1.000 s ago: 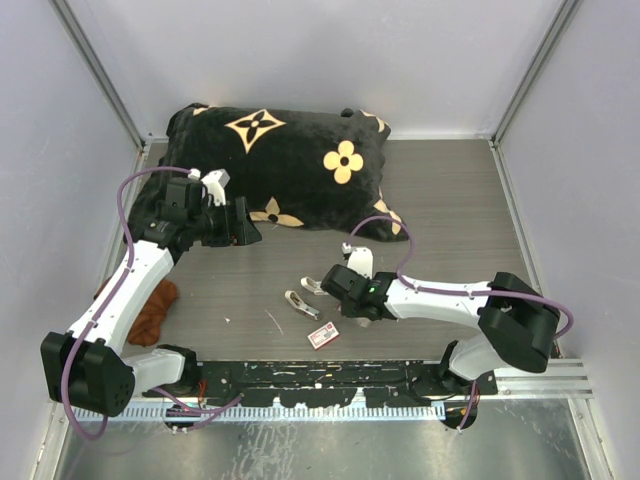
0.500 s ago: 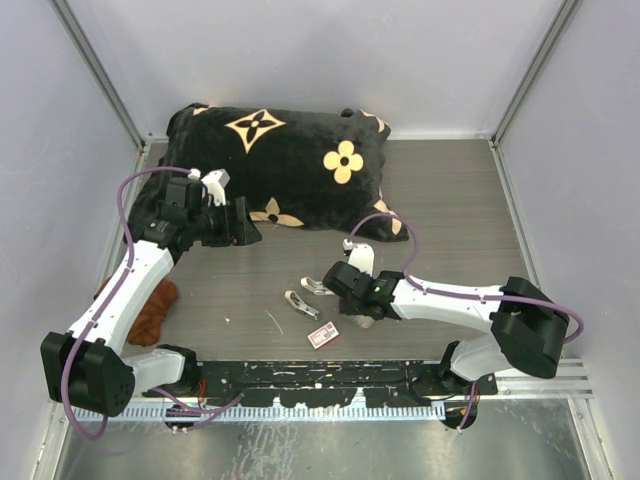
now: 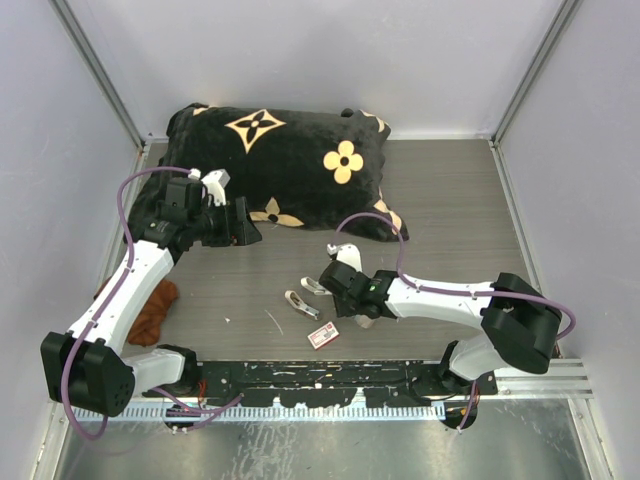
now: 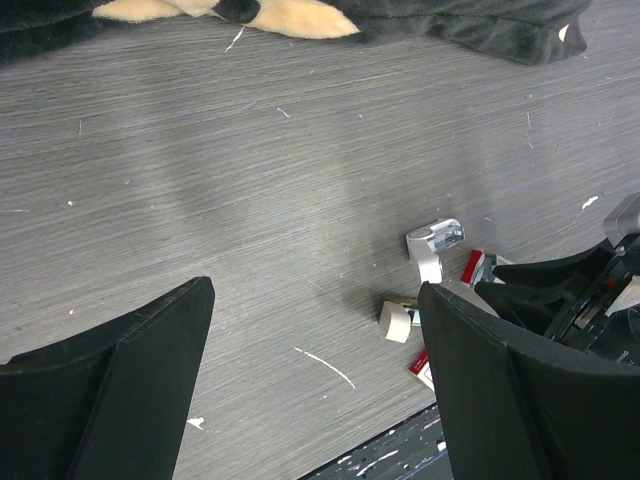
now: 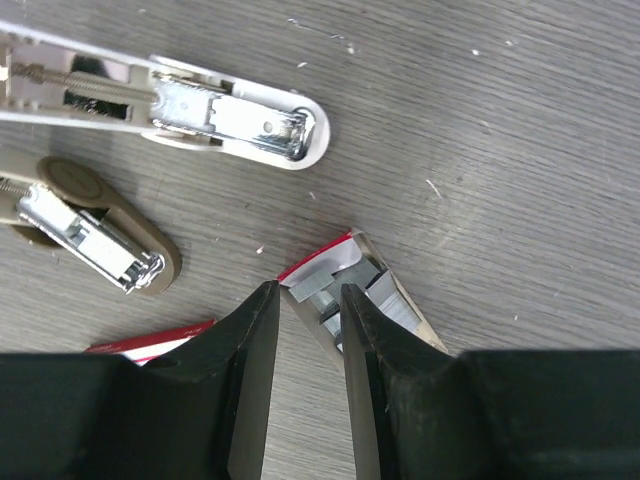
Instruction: Load the staples into the stapler
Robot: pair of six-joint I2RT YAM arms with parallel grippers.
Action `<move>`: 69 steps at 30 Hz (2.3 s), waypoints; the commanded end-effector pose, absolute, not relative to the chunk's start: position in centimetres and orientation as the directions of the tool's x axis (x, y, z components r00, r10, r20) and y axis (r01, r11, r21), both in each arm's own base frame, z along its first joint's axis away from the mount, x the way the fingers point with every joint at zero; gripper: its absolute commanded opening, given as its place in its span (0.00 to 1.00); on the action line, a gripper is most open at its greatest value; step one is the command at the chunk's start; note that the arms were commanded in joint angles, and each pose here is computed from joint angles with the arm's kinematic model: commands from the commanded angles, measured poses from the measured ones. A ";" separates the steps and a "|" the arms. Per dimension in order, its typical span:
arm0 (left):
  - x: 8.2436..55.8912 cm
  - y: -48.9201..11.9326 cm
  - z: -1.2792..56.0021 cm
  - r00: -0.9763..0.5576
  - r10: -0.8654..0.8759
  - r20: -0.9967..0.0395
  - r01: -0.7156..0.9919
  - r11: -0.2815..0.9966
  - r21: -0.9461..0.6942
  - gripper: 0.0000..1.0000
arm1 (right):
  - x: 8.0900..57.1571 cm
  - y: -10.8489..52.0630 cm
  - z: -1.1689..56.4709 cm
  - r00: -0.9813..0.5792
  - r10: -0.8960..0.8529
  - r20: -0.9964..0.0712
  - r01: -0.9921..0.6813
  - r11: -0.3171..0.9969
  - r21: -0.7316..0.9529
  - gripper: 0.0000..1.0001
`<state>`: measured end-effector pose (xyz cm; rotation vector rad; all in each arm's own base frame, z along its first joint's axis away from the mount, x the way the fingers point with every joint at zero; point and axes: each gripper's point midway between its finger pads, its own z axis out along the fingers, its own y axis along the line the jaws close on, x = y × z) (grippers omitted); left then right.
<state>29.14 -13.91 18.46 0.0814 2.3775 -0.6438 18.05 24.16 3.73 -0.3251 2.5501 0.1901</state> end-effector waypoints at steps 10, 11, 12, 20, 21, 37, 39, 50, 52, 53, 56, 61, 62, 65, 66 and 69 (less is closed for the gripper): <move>29.8 -14.1 19.4 -0.758 -0.113 -0.642 0.239 0.868 -0.436 0.86 | 18.4 25.7 4.2 -0.756 -0.349 -0.554 -0.444 0.895 0.041 0.35; 29.8 -14.2 19.4 -0.758 -0.113 -0.642 0.239 0.868 -0.436 0.86 | 18.5 25.8 4.2 -0.754 -0.351 -0.554 -0.445 0.894 0.039 0.35; 29.8 -14.2 19.3 -0.760 -0.113 -0.641 0.239 0.868 -0.436 0.86 | 18.5 25.8 4.2 -0.752 -0.356 -0.555 -0.449 0.893 0.037 0.35; 29.8 -14.1 19.3 -0.759 -0.113 -0.641 0.239 0.868 -0.436 0.86 | 19.3 25.5 4.0 -0.744 -0.387 -0.545 -0.471 0.882 0.016 0.35; 29.8 -14.1 19.3 -0.760 -0.112 -0.640 0.238 0.868 -0.435 0.86 | 19.4 25.5 4.2 -0.742 -0.387 -0.548 -0.471 0.882 0.015 0.35; 29.9 -14.1 19.2 -0.763 -0.112 -0.637 0.236 0.869 -0.435 0.86 | 19.9 25.0 4.8 -0.749 -0.383 -0.540 -0.472 0.881 0.030 0.34; 29.9 -14.1 19.1 -0.764 -0.111 -0.636 0.235 0.870 -0.434 0.86 | 19.9 24.8 4.4 -0.750 -0.393 -0.532 -0.476 0.879 0.021 0.34; 30.0 -14.2 19.1 -0.766 -0.110 -0.633 0.235 0.869 -0.436 0.86 | 19.7 24.4 3.1 -0.755 -0.417 -0.506 -0.483 0.875 -0.001 0.34; 30.0 -14.2 19.0 -0.767 -0.110 -0.633 0.234 0.869 -0.435 0.86 | 19.7 24.4 2.9 -0.757 -0.420 -0.501 -0.483 0.876 -0.003 0.34; 29.9 -14.2 19.0 -0.767 -0.110 -0.633 0.235 0.869 -0.436 0.86 | 19.6 24.3 2.7 -0.758 -0.422 -0.498 -0.484 0.875 -0.005 0.34; 30.0 -14.2 19.0 -0.767 -0.110 -0.633 0.235 0.869 -0.436 0.86 | 19.5 24.0 2.3 -0.761 -0.429 -0.486 -0.485 0.875 -0.013 0.34; 30.0 -14.2 19.1 -0.767 -0.110 -0.632 0.236 0.868 -0.438 0.85 | 19.3 23.8 1.8 -0.763 -0.440 -0.473 -0.488 0.872 -0.025 0.33; 30.0 -14.2 19.1 -0.767 -0.110 -0.632 0.236 0.868 -0.437 0.86 | 19.3 23.6 1.8 -0.763 -0.442 -0.472 -0.487 0.873 -0.031 0.32; 30.0 -14.2 19.0 -0.768 -0.110 -0.631 0.236 0.868 -0.438 0.86 | 19.5 23.3 2.0 -0.758 -0.446 -0.475 -0.484 0.874 -0.049 0.30; 30.0 -14.3 19.1 -0.768 -0.110 -0.631 0.236 0.867 -0.439 0.86 | 19.6 23.2 2.1 -0.756 -0.447 -0.478 -0.482 0.875 -0.055 0.29; 30.0 -14.2 19.1 -0.767 -0.111 -0.631 0.235 0.867 -0.439 0.86 | 19.7 23.0 2.6 -0.753 -0.445 -0.485 -0.478 0.876 -0.061 0.26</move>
